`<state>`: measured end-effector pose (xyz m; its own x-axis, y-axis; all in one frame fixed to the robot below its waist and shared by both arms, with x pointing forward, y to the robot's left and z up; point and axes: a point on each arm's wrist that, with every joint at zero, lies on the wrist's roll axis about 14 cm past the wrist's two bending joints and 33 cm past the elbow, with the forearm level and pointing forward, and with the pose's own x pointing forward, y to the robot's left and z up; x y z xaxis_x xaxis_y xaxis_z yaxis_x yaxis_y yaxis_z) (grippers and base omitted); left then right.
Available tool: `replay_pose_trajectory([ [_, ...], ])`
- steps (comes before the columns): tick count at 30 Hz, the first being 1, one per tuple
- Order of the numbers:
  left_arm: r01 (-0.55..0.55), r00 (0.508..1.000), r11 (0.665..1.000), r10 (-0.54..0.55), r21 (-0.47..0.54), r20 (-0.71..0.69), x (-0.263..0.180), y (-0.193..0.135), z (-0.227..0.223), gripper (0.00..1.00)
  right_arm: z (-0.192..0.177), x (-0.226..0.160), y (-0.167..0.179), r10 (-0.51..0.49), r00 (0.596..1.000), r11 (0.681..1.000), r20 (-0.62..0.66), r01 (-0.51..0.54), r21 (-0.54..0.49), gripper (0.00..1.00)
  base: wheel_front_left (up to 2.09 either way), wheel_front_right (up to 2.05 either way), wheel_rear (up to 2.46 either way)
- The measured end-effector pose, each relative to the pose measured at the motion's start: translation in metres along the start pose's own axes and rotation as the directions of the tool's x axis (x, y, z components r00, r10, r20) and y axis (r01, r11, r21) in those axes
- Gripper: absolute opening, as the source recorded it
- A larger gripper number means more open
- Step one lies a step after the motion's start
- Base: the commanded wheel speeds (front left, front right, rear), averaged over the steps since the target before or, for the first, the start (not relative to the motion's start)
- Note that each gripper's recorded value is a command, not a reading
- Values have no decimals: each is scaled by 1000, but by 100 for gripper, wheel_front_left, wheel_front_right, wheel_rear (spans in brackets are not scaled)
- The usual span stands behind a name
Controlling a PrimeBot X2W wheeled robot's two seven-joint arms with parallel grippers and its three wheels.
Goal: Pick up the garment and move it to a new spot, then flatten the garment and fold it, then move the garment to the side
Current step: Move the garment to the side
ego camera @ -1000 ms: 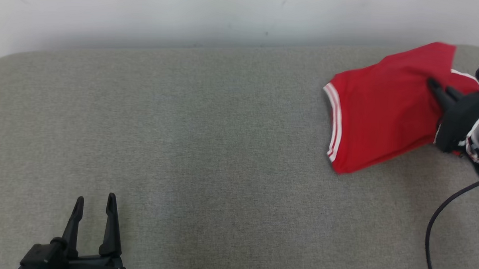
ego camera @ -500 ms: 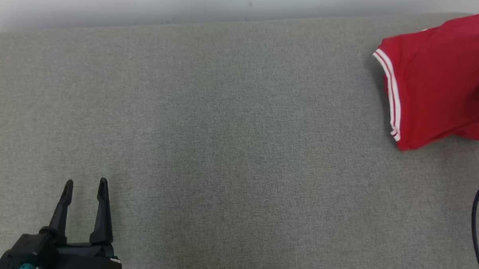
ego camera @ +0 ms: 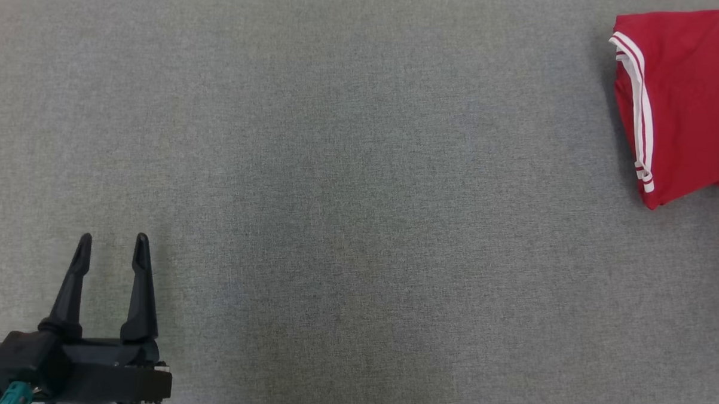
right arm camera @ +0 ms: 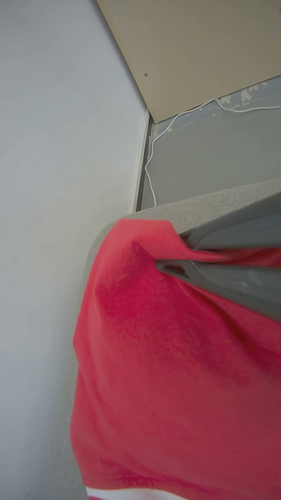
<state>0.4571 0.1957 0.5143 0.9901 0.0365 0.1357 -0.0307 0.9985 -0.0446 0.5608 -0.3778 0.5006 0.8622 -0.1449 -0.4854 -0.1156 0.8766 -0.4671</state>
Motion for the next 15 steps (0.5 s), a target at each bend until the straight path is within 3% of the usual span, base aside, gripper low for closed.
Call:
replay_pose_trajectory([
  [6, -3, 1000, 1000, 3, 13, 7, 3, 3, 2, 100, -10, 7, -1, -12, 1000, 1000, -27, 12, -7, 0, 0, 0, 0],
  [7, -3, 1000, 1000, 3, 15, 8, 3, 3, 3, 100, -11, 8, -4, -22, 999, 1000, -31, 22, -6, 22, 0, 0, 0],
  [8, -5, 1000, 1000, 4, 16, 7, 3, 3, 2, 100, -12, 9, -6, -29, 999, 999, -38, 29, -14, 86, 0, 0, 0],
  [9, -7, 1000, 1000, 7, 17, 7, 4, 4, 2, 100, -14, 9, -7, -33, 998, 999, -45, 32, -22, 100, 0, 0, 0],
  [15, -12, 1000, 1000, 12, 18, 8, 4, 4, 2, 100, -14, 8, -18, -70, 996, 995, -59, 66, -75, 100, 0, 0, 0],
])
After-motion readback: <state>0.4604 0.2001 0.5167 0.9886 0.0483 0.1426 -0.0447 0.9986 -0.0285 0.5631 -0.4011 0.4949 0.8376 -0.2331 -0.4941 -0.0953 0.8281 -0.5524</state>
